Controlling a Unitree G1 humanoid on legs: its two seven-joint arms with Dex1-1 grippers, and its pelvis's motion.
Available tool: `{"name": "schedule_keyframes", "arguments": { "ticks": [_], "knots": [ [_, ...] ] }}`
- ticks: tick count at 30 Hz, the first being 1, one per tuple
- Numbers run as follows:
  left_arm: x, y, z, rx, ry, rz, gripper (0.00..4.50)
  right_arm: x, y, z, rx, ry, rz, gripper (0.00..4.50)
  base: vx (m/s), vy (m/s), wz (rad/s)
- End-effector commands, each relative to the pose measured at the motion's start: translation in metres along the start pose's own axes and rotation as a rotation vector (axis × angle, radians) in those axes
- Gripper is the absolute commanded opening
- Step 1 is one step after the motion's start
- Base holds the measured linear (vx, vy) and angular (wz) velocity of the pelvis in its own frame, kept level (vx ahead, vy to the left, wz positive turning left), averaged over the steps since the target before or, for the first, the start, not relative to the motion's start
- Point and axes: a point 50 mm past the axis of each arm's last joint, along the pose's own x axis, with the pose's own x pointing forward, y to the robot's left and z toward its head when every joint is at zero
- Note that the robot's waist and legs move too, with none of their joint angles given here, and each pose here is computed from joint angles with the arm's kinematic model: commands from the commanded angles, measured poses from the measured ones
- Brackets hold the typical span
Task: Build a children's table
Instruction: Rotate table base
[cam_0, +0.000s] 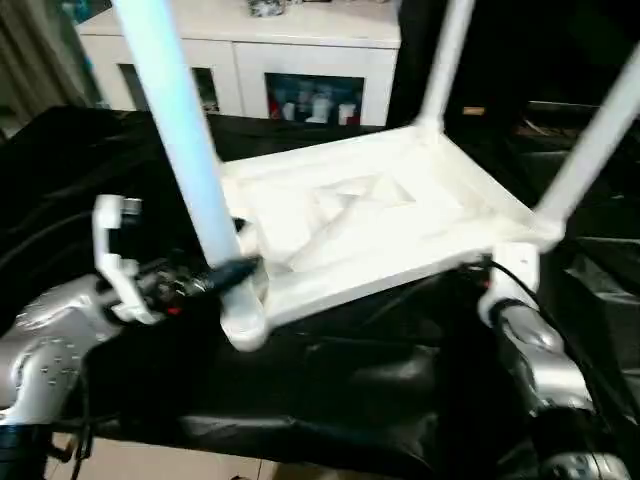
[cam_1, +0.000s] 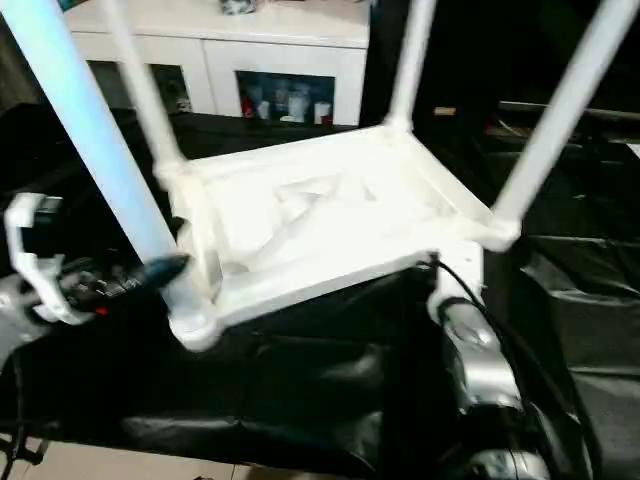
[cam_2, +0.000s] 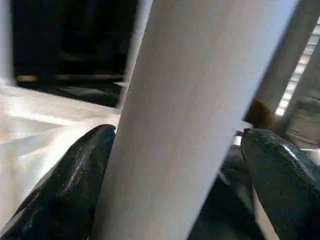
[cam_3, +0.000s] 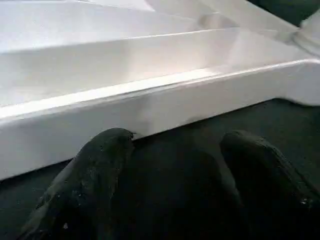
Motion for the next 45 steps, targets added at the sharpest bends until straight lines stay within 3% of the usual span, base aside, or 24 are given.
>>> {"name": "schedule_keyframes", "arguments": {
  "ticks": [1, 7, 9, 12, 18, 22, 23, 33, 36, 41, 42, 43, 45],
  "knots": [
    [0.018, -0.013, -0.001, -0.003, 0.029, -0.125, 4.4, 0.006, 0.027, 0.013, -0.021, -0.044, 0.147, 3.5, 0.0, 0.0, 0.0],
    [0.049, -0.031, -0.005, -0.03, 0.053, -0.29, 4.4, 0.005, 0.06, 0.019, -0.071, -0.074, 0.354, 3.5, 0.0, 0.0, 0.0],
    [0.052, -0.033, -0.005, -0.031, 0.052, -0.306, 4.4, 0.004, 0.063, 0.02, -0.073, -0.076, 0.373, 3.5, 0.0, 0.0, 0.0],
    [0.078, -0.043, -0.009, -0.044, 0.027, -0.391, 4.4, 0.001, 0.078, 0.021, -0.096, -0.096, 0.466, 3.5, 0.0, 0.0, 0.0],
    [0.104, -0.046, -0.019, -0.024, 0.038, -0.428, 4.4, -0.001, 0.085, 0.022, -0.106, -0.109, 0.515, 3.5, 0.0, 0.0, 0.0],
    [0.119, -0.037, -0.027, 0.018, 0.057, -0.363, 4.4, -0.001, 0.084, 0.022, -0.109, -0.111, 0.523, 3.5, 0.0, 0.0, 0.0],
    [0.124, -0.03, -0.032, 0.081, 0.077, -0.311, 4.4, -0.001, 0.082, 0.021, -0.127, -0.111, 0.515, 3.5, 0.0, 0.0, 0.0],
    [0.127, 0.005, -0.042, 0.231, 0.165, 0.009, 4.4, 0.0, 0.066, 0.018, -0.13, -0.104, 0.469, 3.5, 0.0, 0.0, 0.0],
    [0.129, 0.008, -0.044, 0.253, 0.151, 0.04, 4.4, -0.001, 0.06, 0.017, -0.132, -0.104, 0.469, 3.5, 0.0, 0.0, 0.0],
    [0.127, -0.007, -0.038, 0.17, 0.064, -0.105, 4.4, -0.001, 0.037, 0.023, -0.123, -0.126, 0.445, 3.5, 0.0, 0.0, 0.0],
    [0.126, -0.009, -0.039, 0.164, 0.068, -0.129, 4.4, -0.001, 0.034, 0.024, -0.12, -0.129, 0.446, 3.5, 0.0, 0.0, 0.0],
    [0.117, -0.011, -0.042, 0.159, 0.134, -0.183, 4.4, -0.003, 0.021, 0.029, -0.126, -0.142, 0.454, 3.5, 0.0, 0.0, 0.0],
    [0.112, -0.01, -0.045, 0.159, 0.176, -0.199, 4.4, -0.005, 0.015, 0.031, -0.129, -0.141, 0.473, 3.5, 0.0, 0.0, 0.0]
  ]
}}
